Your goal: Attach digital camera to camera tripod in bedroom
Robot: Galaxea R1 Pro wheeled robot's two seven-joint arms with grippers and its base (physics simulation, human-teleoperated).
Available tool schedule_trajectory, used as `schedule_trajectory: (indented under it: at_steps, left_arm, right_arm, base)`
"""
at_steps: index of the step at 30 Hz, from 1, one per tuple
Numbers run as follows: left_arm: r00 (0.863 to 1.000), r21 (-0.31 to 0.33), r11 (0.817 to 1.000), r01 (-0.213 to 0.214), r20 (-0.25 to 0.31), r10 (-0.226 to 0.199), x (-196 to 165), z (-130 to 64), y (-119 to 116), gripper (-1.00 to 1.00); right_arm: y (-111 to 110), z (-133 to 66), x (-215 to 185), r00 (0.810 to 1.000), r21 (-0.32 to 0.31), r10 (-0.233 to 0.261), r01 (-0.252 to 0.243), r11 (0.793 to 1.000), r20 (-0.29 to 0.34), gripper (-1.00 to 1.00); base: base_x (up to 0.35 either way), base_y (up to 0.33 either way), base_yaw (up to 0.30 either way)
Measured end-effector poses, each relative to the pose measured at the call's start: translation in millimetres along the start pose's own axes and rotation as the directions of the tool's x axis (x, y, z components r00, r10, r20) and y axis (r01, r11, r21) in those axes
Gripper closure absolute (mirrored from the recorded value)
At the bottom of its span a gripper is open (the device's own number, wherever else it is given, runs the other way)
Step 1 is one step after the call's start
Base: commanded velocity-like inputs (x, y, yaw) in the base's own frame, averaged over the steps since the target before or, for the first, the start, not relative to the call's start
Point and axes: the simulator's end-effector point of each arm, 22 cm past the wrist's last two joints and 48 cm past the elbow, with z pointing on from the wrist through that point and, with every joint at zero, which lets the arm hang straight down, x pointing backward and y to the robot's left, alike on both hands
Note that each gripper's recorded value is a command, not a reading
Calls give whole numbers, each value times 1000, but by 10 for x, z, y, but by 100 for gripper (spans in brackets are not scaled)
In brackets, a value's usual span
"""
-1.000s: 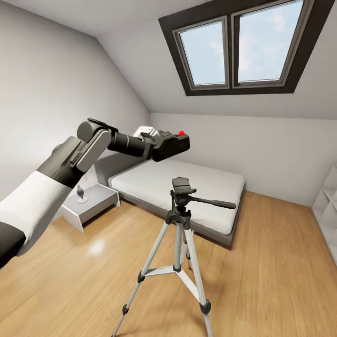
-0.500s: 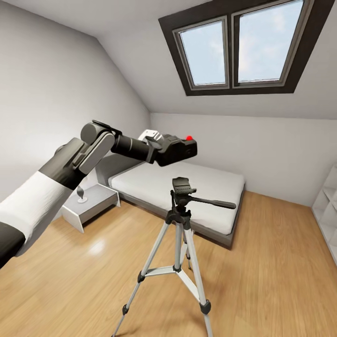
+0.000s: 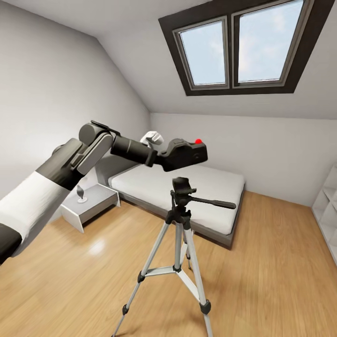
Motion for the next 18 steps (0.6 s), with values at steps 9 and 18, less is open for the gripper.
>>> schedule_trajectory:
  at_steps: [9,18]
  left_arm:
    - [1000,98,995,-6,-3,6,23,-72,-207,100]
    - [998,121,992,46,-40,-41,165,-22,-139,100]
  right_arm:
    - [1,0,0,1000,0,-1,1,1000,0,-100]
    - [1,0,0,1000,0,-1,1,1000,0,-100]
  base:
    - [0,0,0]
    - [0,0,0]
